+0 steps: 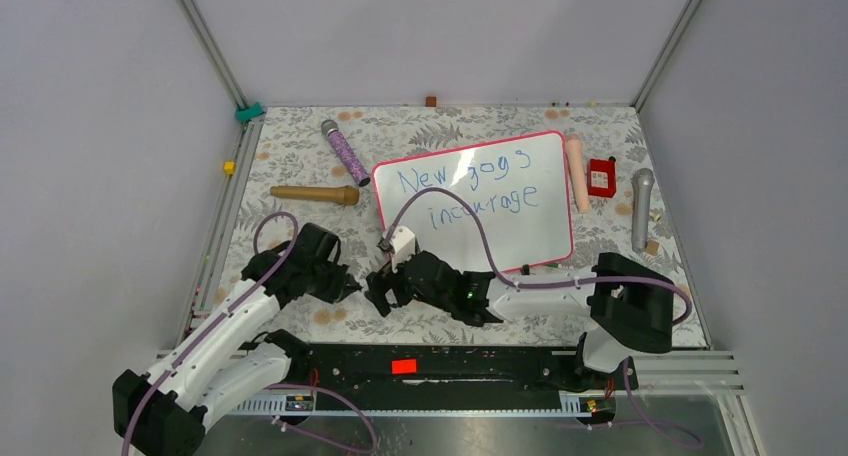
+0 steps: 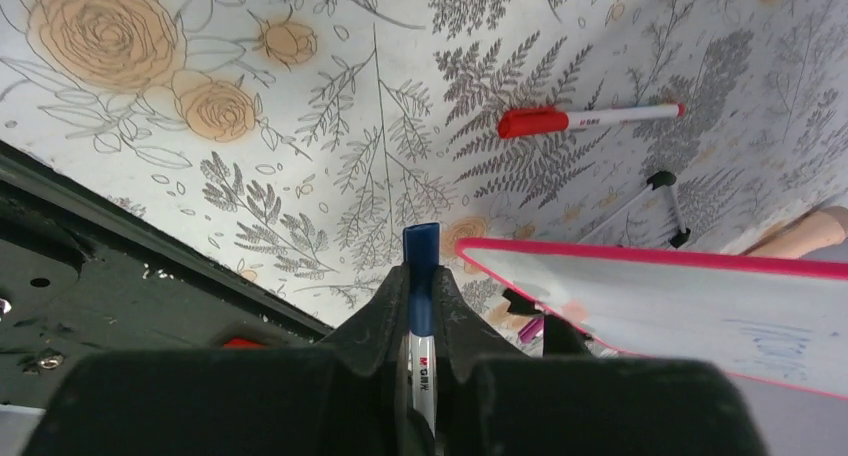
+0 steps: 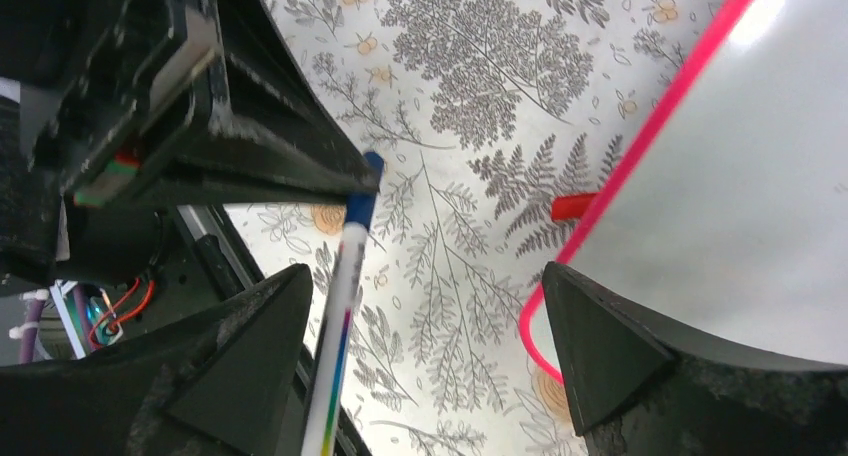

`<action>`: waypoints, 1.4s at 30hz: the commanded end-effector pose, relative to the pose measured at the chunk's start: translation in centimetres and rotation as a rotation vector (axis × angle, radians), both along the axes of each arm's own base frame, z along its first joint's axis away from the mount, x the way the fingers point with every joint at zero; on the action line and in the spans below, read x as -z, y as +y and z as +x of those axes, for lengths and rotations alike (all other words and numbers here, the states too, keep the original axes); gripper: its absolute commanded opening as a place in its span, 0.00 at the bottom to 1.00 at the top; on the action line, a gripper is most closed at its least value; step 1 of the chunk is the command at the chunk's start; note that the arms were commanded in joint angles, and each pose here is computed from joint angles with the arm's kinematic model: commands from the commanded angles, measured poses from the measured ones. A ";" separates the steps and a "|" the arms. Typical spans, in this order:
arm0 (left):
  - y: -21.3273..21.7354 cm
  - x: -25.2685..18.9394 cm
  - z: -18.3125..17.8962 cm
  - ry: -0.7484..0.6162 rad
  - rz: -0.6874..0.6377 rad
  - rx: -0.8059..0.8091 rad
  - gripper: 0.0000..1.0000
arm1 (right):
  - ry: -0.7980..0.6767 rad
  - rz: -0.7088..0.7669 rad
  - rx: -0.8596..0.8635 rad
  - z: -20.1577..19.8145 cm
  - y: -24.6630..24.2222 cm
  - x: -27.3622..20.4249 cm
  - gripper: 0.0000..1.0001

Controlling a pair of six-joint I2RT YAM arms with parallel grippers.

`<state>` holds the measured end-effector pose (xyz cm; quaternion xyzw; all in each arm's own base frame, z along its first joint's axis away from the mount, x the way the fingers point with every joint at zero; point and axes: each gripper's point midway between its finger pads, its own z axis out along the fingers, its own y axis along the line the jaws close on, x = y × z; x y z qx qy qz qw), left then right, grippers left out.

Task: Write a sentence on the whiteboard
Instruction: Put down the whiteboard marker at the center of the board, then adjust the whiteboard at the center of the board.

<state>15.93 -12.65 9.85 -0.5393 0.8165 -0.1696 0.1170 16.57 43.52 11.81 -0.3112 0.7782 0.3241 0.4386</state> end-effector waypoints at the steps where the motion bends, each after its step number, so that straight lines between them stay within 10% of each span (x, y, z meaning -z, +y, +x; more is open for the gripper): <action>1: 1.1 -0.8 1.6 -0.052 0.077 0.045 0.00 | -0.061 0.163 0.044 0.6 -0.9 -5.7 0.93; 10: 8.3 -1.0 7.4 -0.033 0.622 0.261 0.00 | -0.096 0.150 0.025 -1.3 -7.0 -7.8 0.91; 15: 8.4 0.0 10.6 -0.115 0.701 0.316 0.00 | -0.099 0.104 0.033 -2.0 -10.2 -7.6 0.91; 19: 8.1 -0.1 12.6 -0.180 0.730 0.332 0.27 | -0.120 -0.013 0.126 -1.0 -14.4 -7.2 0.91; 25: 7.7 -1.3 13.5 -0.225 0.753 0.392 0.98 | -0.083 -0.065 0.431 2.2 -24.9 -7.0 0.91; 42: 11.3 -6.0 14.8 -0.694 1.101 0.339 0.99 | -0.420 0.002 1.045 11.7 -41.0 -4.6 0.82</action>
